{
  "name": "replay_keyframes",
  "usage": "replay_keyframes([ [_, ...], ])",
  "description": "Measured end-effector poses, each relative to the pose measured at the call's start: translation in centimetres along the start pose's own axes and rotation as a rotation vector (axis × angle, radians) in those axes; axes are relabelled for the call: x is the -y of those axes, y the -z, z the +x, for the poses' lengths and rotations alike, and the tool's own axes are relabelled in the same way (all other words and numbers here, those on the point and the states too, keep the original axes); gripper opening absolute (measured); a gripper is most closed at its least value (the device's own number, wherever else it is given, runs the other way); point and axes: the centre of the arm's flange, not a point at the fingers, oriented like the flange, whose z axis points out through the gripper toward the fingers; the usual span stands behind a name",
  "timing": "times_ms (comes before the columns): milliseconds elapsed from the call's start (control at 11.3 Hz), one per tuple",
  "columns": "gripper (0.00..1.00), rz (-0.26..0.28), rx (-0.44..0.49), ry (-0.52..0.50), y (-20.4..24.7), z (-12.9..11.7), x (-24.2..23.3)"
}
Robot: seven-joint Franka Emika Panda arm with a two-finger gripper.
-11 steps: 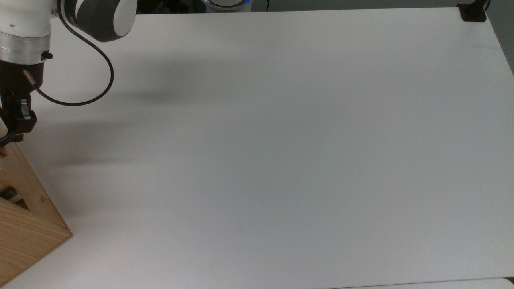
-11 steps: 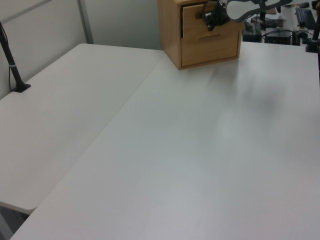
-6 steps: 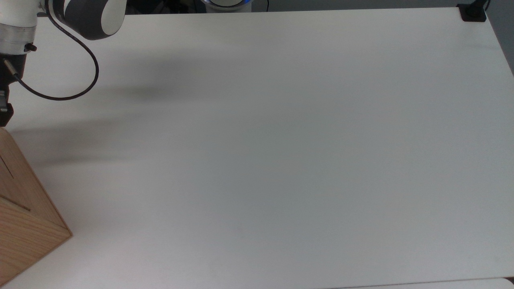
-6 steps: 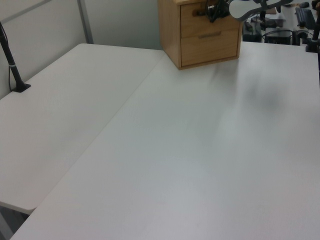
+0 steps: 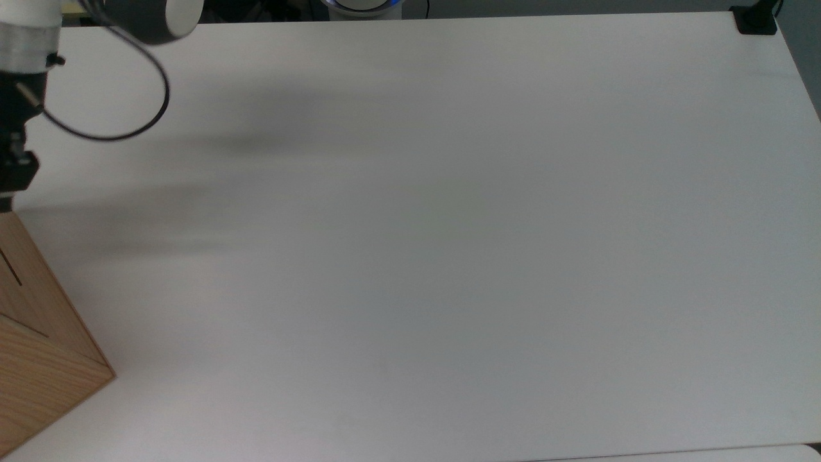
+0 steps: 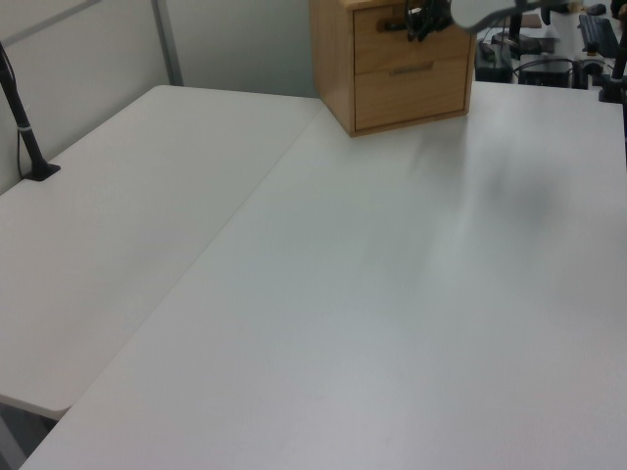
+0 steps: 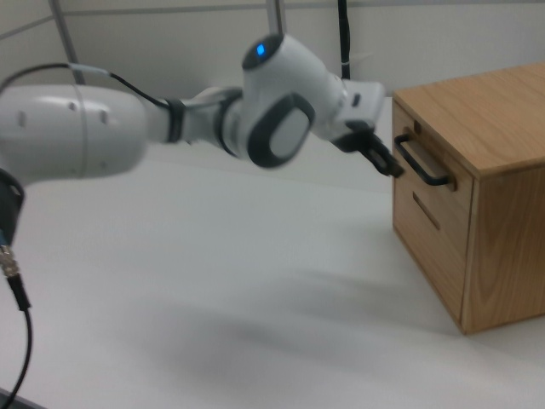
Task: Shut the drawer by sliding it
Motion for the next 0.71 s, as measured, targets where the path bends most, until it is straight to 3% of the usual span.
replay_keyframes([
  [88, 0.3, -0.006, 0.113, 0.058, 2.4, -0.7, 1.3],
  [265, 0.59, 0.002, 0.341, 0.199, 7.6, -3.2, 3.9],
  [530, 1.0, 0.068, 0.586, 0.481, 13.5, -9.6, 9.8],
  [707, 1.0, 0.112, 0.659, 0.61, 17.2, -13.5, 13.2],
])
